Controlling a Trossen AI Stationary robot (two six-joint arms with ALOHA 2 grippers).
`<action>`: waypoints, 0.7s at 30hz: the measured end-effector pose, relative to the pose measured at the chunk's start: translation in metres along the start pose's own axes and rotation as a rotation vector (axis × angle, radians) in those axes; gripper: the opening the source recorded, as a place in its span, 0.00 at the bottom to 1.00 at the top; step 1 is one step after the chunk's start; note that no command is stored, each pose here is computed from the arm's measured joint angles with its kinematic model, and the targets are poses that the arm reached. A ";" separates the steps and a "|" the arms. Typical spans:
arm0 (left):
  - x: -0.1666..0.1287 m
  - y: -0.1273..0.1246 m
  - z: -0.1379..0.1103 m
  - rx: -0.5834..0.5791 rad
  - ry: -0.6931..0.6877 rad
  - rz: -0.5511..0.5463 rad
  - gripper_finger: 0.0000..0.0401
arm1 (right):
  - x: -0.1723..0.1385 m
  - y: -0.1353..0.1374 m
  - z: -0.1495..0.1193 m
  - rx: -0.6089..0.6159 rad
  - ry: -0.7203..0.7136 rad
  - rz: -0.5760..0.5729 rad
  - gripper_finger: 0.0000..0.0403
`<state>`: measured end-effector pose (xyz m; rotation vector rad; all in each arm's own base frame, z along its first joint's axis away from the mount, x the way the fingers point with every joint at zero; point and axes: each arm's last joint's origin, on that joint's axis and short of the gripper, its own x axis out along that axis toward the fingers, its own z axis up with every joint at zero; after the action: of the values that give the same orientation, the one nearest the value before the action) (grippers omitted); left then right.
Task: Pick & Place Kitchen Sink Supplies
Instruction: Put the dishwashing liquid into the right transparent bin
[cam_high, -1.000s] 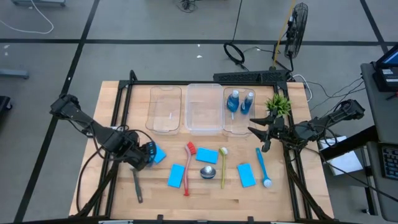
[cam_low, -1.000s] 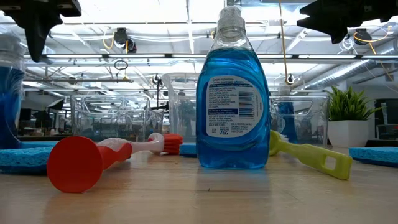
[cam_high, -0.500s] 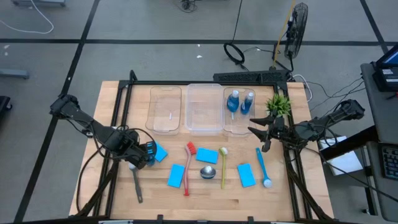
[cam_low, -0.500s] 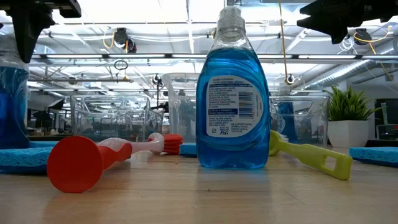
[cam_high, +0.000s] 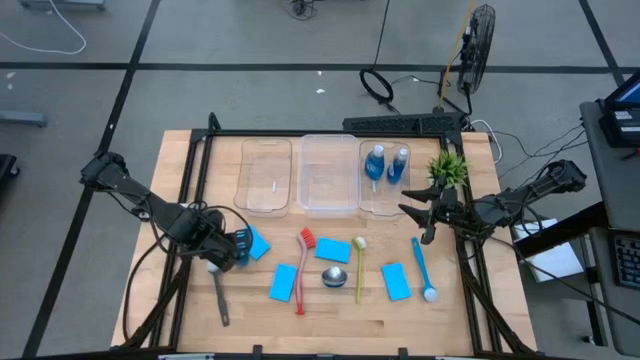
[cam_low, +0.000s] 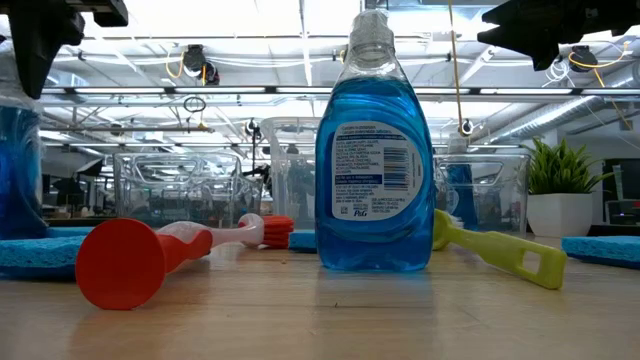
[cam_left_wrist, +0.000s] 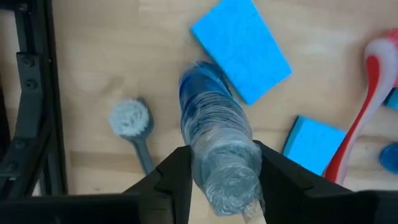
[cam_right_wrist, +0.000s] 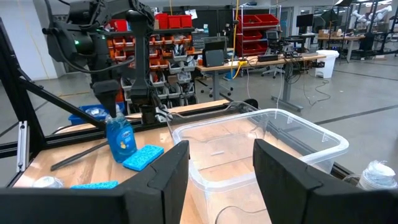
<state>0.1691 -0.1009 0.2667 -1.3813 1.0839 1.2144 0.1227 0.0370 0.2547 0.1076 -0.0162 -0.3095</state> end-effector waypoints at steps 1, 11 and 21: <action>-0.001 0.000 -0.001 0.006 0.007 0.002 0.35 | 0.000 0.000 0.000 0.000 0.000 0.000 0.41; -0.017 -0.004 -0.006 0.071 0.108 0.010 0.35 | 0.000 0.000 0.000 0.006 -0.004 0.001 0.41; -0.049 -0.015 -0.010 0.214 0.124 -0.154 0.35 | 0.000 0.001 0.005 0.026 -0.040 0.004 0.41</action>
<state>0.1801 -0.1077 0.3169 -1.3604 1.1360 0.8853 0.1232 0.0372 0.2596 0.1267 -0.0602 -0.3071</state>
